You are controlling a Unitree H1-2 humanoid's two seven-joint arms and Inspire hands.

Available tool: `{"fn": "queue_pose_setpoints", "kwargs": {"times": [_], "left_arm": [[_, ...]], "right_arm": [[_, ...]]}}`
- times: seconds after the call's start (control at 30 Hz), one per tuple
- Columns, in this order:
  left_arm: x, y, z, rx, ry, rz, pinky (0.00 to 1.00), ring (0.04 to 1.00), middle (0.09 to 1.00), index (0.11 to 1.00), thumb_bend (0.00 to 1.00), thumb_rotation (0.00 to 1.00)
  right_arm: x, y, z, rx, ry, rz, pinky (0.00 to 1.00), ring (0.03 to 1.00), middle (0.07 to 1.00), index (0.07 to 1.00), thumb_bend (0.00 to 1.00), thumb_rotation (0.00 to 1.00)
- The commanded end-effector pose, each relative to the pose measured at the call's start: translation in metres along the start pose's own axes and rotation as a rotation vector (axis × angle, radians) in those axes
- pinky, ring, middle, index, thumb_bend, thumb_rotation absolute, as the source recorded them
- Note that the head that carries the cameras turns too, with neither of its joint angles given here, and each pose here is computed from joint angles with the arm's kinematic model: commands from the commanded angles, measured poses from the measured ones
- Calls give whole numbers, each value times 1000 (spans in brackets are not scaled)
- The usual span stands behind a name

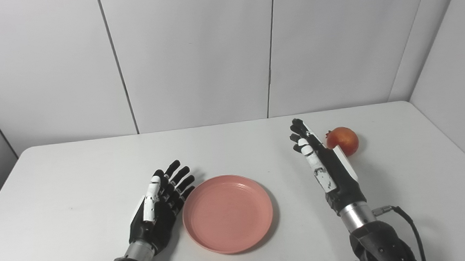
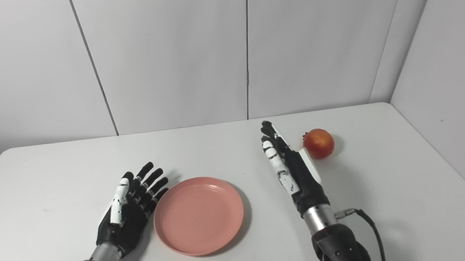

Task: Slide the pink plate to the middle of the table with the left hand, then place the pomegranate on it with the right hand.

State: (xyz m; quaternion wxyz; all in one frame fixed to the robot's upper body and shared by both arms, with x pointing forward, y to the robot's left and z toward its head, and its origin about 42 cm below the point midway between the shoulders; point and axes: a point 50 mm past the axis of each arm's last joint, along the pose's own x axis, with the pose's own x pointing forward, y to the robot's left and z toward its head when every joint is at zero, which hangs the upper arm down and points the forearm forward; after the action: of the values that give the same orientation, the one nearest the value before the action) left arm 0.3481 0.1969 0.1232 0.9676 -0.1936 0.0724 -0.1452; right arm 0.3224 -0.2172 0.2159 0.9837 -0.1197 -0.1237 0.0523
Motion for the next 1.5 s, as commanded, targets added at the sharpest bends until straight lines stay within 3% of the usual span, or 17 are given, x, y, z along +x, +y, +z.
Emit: {"fn": "queue_pose_setpoints", "kwargs": {"times": [0.0,0.17,0.37,0.43,0.53,0.7,0.8,1.0,1.47], "left_arm": [[-4,8,-6,5,16,17,917,908,921,918,387,1000],[-5,12,-7,0,12,21,923,911,918,913,379,1000],[-5,16,-8,7,4,23,920,907,914,907,388,1000],[-5,18,-8,3,1,19,926,911,919,912,383,1000],[-6,21,-8,-1,2,17,927,911,920,914,380,1000],[-6,23,-7,-11,1,19,921,907,919,918,366,1000],[-6,25,-7,-11,-2,18,922,908,919,918,363,1000],[-6,28,-7,-17,-3,10,933,912,922,921,355,1000],[-6,30,-6,-15,-6,5,929,914,927,923,353,1000]], "right_arm": [[13,-15,25,-79,-59,-44,908,919,936,930,443,998],[22,-39,34,-238,-84,-80,852,898,919,917,514,940],[31,-68,43,-493,-111,-187,810,871,894,910,594,895],[34,-78,44,-572,-110,-220,800,863,893,913,654,779],[39,-92,43,-654,-91,-260,780,859,890,915,711,697],[49,-117,37,-815,-31,-317,756,848,888,895,853,584],[54,-127,33,-865,0,-333,745,844,887,884,878,542],[60,-134,20,-926,75,-331,702,840,898,896,915,483],[79,-123,-16,-948,223,-220,718,850,909,909,959,510]]}}
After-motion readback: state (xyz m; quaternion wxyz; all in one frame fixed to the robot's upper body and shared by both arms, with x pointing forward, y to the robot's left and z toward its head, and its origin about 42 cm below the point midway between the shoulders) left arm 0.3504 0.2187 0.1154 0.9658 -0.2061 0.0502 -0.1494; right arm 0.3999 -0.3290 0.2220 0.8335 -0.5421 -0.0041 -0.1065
